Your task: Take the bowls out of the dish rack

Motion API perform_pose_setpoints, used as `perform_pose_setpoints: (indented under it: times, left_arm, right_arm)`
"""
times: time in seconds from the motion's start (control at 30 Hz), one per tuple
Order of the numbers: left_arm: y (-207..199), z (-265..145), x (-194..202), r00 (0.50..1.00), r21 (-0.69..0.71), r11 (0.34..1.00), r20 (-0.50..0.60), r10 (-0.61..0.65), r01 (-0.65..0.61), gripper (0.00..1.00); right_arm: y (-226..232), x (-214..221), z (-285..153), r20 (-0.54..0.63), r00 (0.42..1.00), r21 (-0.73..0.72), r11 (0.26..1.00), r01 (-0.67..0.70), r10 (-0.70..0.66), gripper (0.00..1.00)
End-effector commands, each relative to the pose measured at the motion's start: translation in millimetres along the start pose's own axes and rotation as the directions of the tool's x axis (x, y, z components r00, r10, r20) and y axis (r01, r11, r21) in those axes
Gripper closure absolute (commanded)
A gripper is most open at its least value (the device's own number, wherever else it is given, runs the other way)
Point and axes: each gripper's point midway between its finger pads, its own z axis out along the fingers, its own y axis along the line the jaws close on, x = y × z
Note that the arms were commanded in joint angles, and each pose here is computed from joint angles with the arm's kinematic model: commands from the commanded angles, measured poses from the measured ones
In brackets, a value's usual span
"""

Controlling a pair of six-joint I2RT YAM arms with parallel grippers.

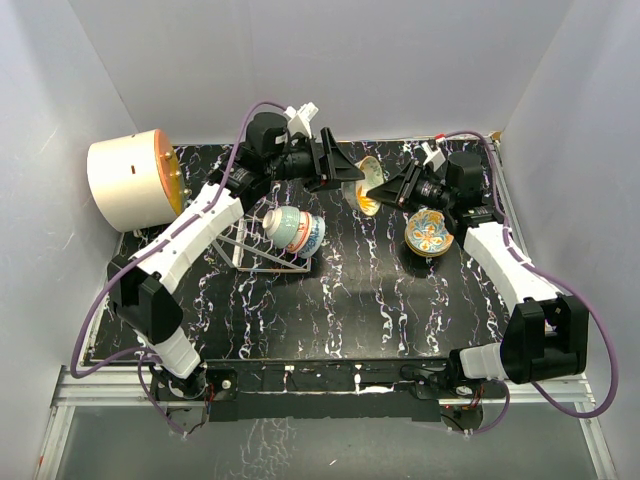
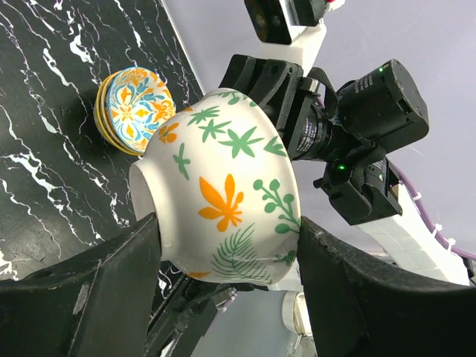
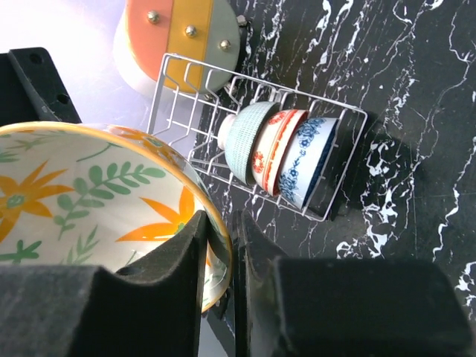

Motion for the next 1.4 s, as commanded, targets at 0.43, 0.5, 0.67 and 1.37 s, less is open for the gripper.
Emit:
perform_pose_setpoints:
  times: [0.43,0.5,0.67,1.37]
  left_arm:
    - [-24,-38,-14,0.994,0.017,0.998,0.091,0.055,-0.057,0.08]
    - [-17,-44,-16,0.993,-0.010,0.998,0.104,0.057,-0.057,0.03]
    - [2,-57,-20,0.990,-0.104,0.993,0.124,0.063,-0.050,0.03]
    - [140,-115,17,0.979,-0.694,0.700,-0.037,0.201,-0.170,0.03]
  right_arm:
    - [33,-23,-10,0.097,0.989,-0.064,0.992,0.113,-0.107,0.93]
    - [32,-23,-11,0.099,0.989,-0.061,0.992,0.112,-0.105,0.93]
    - [22,-25,-15,0.110,0.988,0.004,0.994,0.105,-0.105,0.93]
    - [-113,-37,-102,0.307,0.949,0.653,0.741,-0.155,-0.072,0.93]
